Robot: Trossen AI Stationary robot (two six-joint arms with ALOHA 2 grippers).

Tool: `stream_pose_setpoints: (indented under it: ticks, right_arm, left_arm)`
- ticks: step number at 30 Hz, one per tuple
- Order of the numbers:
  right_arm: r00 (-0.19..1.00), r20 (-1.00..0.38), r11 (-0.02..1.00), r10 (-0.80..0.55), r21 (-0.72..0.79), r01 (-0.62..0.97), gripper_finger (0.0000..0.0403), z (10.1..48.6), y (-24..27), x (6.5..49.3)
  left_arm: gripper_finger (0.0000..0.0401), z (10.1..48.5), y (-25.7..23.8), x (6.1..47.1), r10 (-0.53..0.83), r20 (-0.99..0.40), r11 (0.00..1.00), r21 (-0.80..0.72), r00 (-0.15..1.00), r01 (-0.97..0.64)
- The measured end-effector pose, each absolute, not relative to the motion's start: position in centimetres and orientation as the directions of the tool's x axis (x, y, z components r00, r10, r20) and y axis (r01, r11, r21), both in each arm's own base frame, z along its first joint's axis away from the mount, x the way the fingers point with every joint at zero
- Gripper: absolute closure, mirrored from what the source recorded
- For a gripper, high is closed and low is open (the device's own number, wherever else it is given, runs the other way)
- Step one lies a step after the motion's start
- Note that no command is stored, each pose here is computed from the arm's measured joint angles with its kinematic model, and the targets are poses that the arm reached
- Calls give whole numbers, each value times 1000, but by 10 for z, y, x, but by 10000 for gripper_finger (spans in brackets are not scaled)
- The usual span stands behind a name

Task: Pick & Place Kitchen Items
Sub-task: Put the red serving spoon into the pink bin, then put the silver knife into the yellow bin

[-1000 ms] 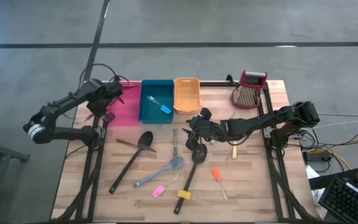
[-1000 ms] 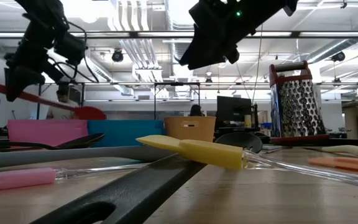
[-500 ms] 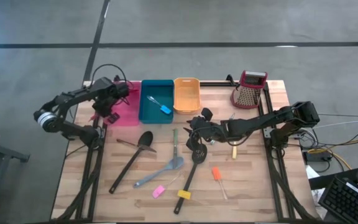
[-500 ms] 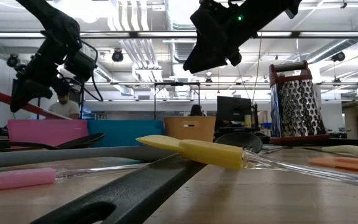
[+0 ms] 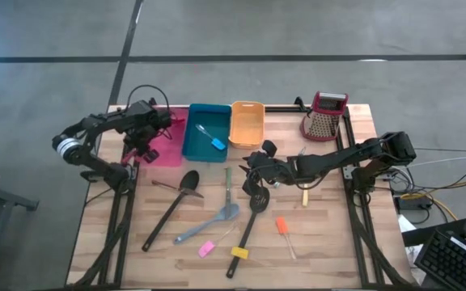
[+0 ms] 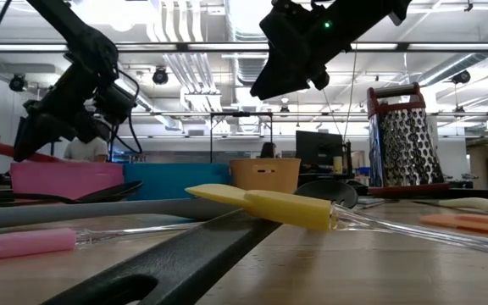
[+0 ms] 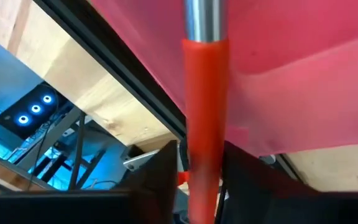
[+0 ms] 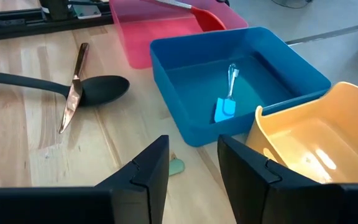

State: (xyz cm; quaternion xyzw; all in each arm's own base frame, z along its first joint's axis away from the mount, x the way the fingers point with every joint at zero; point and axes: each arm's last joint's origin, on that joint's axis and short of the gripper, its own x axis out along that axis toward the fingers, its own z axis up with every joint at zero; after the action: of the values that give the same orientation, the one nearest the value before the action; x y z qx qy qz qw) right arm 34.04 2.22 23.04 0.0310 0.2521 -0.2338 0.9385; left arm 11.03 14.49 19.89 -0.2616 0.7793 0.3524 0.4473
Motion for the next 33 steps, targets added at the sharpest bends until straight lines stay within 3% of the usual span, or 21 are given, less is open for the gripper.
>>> stream_pose_setpoints:
  ticks: [4,7,18,28,33]
  right_arm:
    - [764,-488,889,-423,-60,455,258,230,22,340]
    - [764,-488,889,-423,-60,454,247,230,22,340]
    - [763,-488,889,-423,-60,454,216,230,22,340]
    - [764,-488,889,-422,-59,453,202,230,22,340]
    - [764,-488,889,-422,-59,453,206,230,22,340]
  left_arm:
    - [209,199,144,109,-107,-873,641,306,-476,-704]
    - [187,201,144,109,-105,-873,654,300,-476,-694]
    - [177,234,143,109,-39,-912,636,292,-407,-714]
    - [177,286,137,117,-65,-995,590,22,-75,-807]
    - [179,306,119,123,-43,-991,676,-121,126,-726]
